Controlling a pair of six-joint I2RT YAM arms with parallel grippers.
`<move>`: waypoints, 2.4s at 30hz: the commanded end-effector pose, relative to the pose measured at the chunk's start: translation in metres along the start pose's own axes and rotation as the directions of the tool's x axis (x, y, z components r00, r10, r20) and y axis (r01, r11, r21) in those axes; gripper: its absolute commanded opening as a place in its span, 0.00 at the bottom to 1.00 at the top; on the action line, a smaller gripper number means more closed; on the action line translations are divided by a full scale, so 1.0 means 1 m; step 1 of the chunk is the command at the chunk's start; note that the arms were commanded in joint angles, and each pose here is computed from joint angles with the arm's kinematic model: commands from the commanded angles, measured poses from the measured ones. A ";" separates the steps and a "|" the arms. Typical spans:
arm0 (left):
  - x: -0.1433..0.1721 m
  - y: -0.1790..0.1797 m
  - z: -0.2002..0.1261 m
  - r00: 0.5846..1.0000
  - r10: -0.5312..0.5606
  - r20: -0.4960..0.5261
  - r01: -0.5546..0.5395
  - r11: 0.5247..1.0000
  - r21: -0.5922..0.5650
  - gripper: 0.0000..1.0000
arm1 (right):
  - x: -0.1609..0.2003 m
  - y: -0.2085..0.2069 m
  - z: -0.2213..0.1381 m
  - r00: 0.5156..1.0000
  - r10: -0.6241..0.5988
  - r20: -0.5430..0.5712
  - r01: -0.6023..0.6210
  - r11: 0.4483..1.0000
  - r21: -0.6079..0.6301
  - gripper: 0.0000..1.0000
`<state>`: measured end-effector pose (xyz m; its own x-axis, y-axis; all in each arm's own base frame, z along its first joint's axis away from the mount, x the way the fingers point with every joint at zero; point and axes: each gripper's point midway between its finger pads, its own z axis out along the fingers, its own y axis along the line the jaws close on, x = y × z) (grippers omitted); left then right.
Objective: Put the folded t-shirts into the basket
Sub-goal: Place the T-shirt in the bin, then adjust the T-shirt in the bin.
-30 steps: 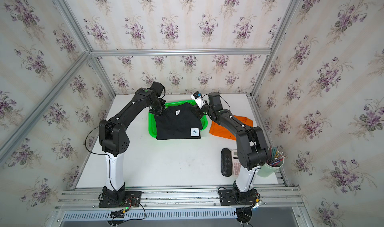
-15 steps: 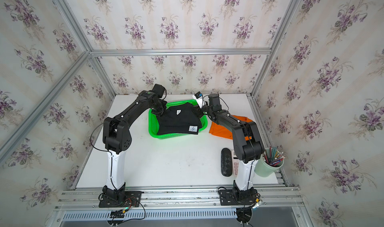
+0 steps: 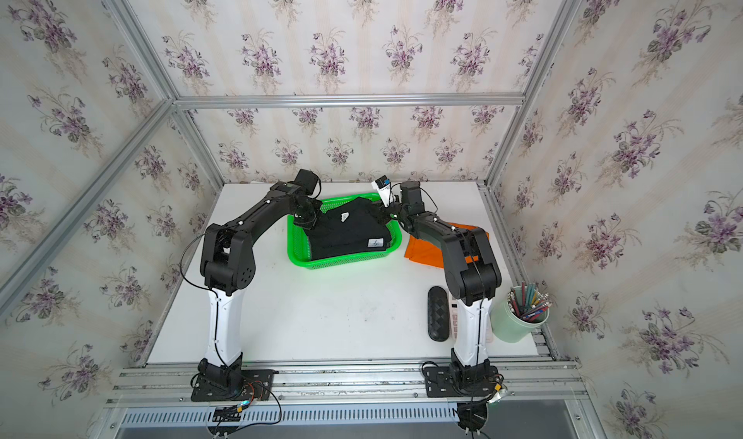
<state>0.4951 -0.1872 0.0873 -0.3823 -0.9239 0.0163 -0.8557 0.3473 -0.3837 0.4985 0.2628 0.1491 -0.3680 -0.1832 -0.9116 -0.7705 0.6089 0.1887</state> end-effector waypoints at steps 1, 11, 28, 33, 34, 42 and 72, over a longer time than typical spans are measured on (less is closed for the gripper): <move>-0.012 -0.006 -0.003 0.997 0.053 0.053 -0.053 0.999 -0.009 0.00 | -0.026 -0.008 0.000 0.996 -0.010 0.086 0.007 0.999 0.034 0.00; -0.018 -0.016 0.001 0.990 0.123 0.071 -0.124 0.992 0.002 0.01 | -0.014 -0.021 0.002 0.993 0.071 0.097 -0.080 0.992 0.093 0.15; -0.044 -0.032 -0.081 0.929 0.277 0.244 -0.308 0.947 0.095 0.96 | -0.053 -0.004 -0.072 0.972 0.039 0.233 -0.104 0.955 0.276 0.42; -0.056 -0.040 -0.137 0.840 0.375 0.392 -0.454 0.881 0.130 0.96 | -0.061 0.019 -0.089 0.977 -0.054 0.204 -0.014 0.949 0.316 0.42; -0.058 -0.039 -0.147 0.818 0.394 0.419 -0.483 0.866 0.127 0.96 | -0.059 0.025 -0.089 0.980 -0.071 0.186 0.010 0.950 0.311 0.42; -0.045 -0.023 -0.185 0.520 0.634 0.572 -0.771 0.637 -0.005 0.91 | -0.006 0.042 -0.059 0.992 0.101 -0.071 -0.071 0.936 0.345 0.39; -0.048 0.131 -0.108 0.688 0.634 0.355 -0.567 0.774 -0.283 0.88 | 0.122 -0.016 -0.037 0.733 0.471 -0.490 0.006 0.716 0.698 0.48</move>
<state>0.3729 -0.0868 0.1397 -0.7067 -0.4286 -0.5630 -0.4806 0.8747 -0.0626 0.4509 0.2194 0.0480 -0.8753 -0.2290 -0.4258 -0.2316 0.9717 -0.0466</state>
